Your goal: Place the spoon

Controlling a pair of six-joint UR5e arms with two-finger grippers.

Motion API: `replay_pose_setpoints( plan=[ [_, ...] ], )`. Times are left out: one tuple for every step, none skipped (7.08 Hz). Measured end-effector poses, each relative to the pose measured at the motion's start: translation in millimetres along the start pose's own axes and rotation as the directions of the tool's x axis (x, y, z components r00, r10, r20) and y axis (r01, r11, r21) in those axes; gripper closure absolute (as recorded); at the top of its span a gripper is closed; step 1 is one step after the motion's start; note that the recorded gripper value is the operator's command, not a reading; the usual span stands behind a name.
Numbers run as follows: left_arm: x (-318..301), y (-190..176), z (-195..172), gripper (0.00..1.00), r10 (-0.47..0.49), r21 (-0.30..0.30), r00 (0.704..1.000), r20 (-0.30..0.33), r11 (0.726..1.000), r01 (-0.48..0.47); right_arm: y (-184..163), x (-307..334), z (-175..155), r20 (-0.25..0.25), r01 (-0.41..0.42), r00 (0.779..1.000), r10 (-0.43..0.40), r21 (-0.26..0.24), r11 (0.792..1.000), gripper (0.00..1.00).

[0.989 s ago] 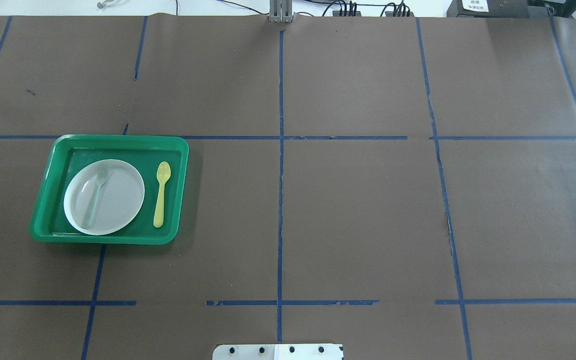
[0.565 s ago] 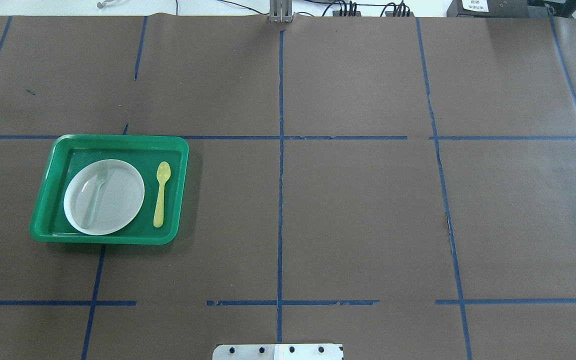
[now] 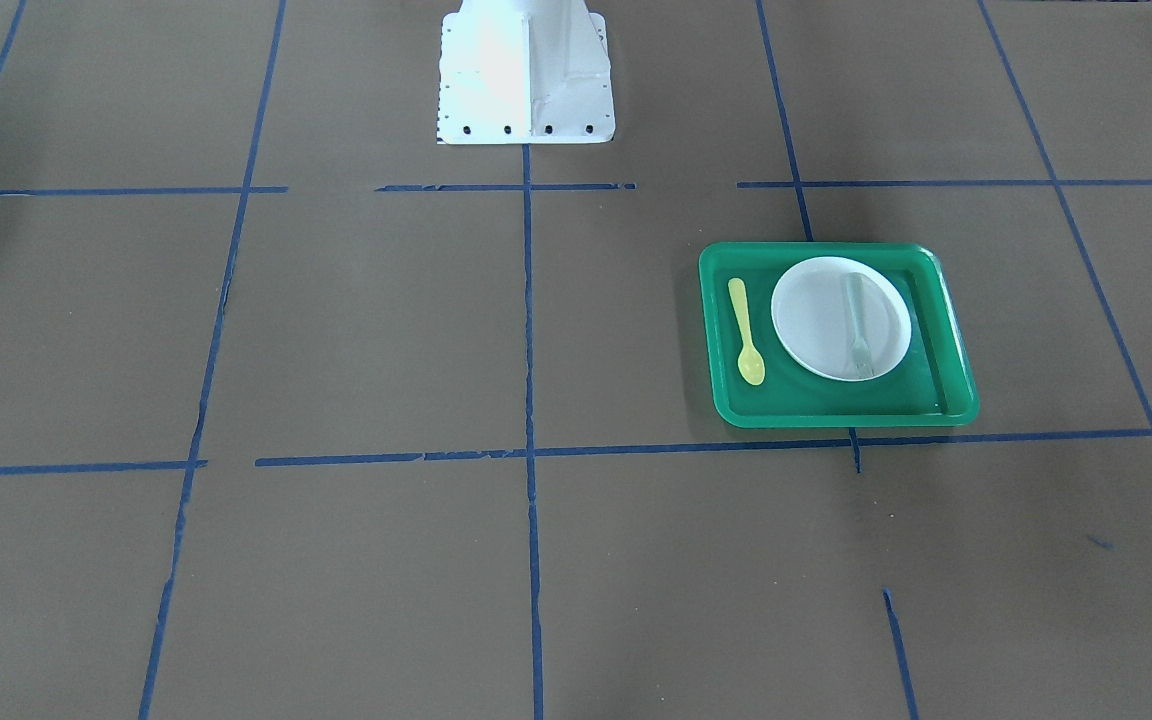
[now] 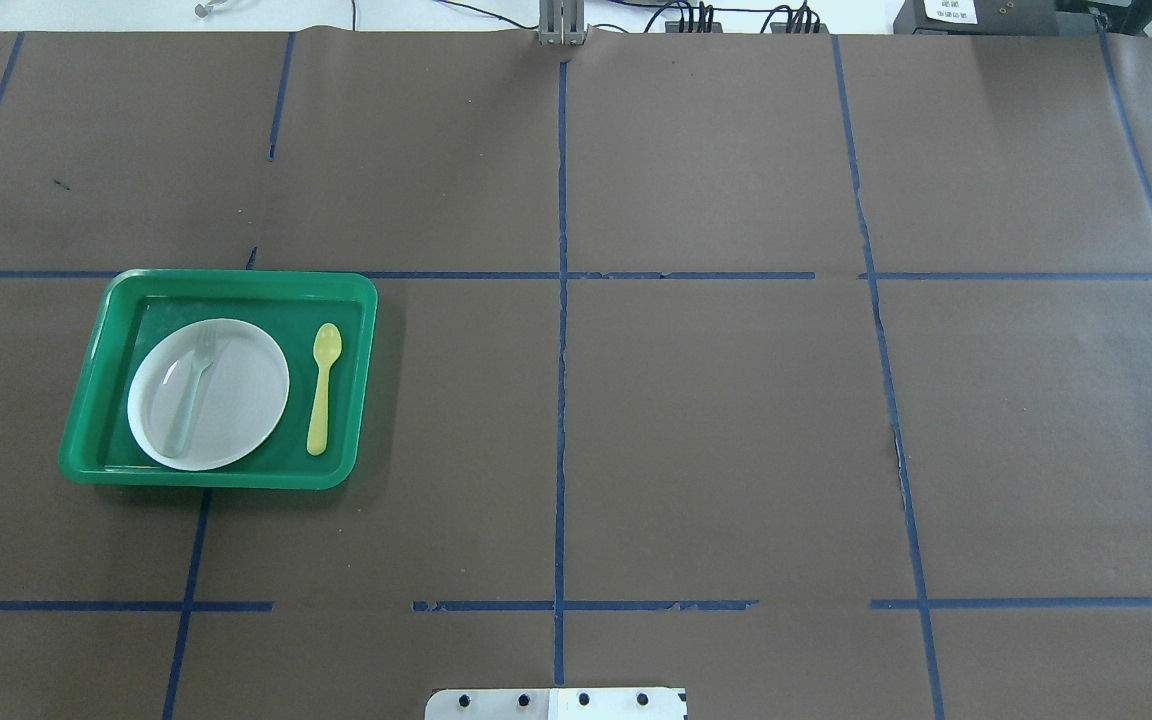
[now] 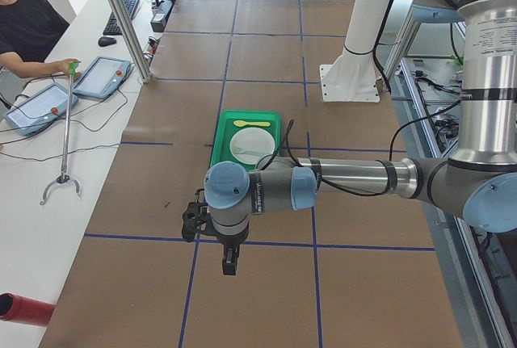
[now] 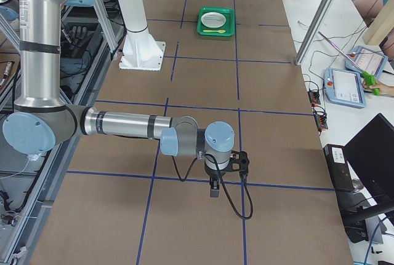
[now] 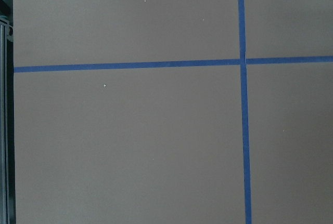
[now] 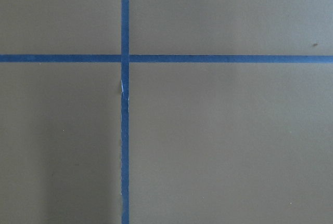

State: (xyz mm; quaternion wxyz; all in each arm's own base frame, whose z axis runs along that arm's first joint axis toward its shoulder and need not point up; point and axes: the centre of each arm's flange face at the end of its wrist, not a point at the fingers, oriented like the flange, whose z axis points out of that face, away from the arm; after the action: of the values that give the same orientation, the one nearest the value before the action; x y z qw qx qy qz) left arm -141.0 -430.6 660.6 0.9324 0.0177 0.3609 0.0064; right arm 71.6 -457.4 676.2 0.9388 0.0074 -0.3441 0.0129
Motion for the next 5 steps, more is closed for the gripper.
replay_pose_setpoints(
  plan=[
    [-3.1,4.5,2.2,0.0,-0.008,-0.005,1.0,-0.001,1.0,0.008,0.0,0.1,0.1,0.0,0.0,1.0,0.0,0.0,1.0,0.0],
    [-6.7,12.0,6.9,0.0,-0.015,-0.012,1.0,-0.002,1.0,0.015,0.1,0.3,0.3,0.0,-0.001,1.0,0.001,-0.001,1.0,0.0],
    [-10.1,23.0,12.9,0.0,-0.018,-0.016,1.0,-0.002,1.0,0.018,0.1,0.5,0.5,-0.001,-0.001,1.0,0.001,-0.001,1.0,0.0],
    [-11.8,29.6,16.0,0.0,-0.015,-0.011,1.0,0.0,1.0,0.015,0.1,0.4,0.5,0.0,-0.001,1.0,0.001,-0.001,1.0,0.0],
    [-13.9,32.9,17.5,0.0,-0.016,-0.009,1.0,0.01,1.0,0.016,0.1,0.3,0.4,0.0,-0.001,1.0,0.001,-0.001,1.0,0.0]
  ],
)
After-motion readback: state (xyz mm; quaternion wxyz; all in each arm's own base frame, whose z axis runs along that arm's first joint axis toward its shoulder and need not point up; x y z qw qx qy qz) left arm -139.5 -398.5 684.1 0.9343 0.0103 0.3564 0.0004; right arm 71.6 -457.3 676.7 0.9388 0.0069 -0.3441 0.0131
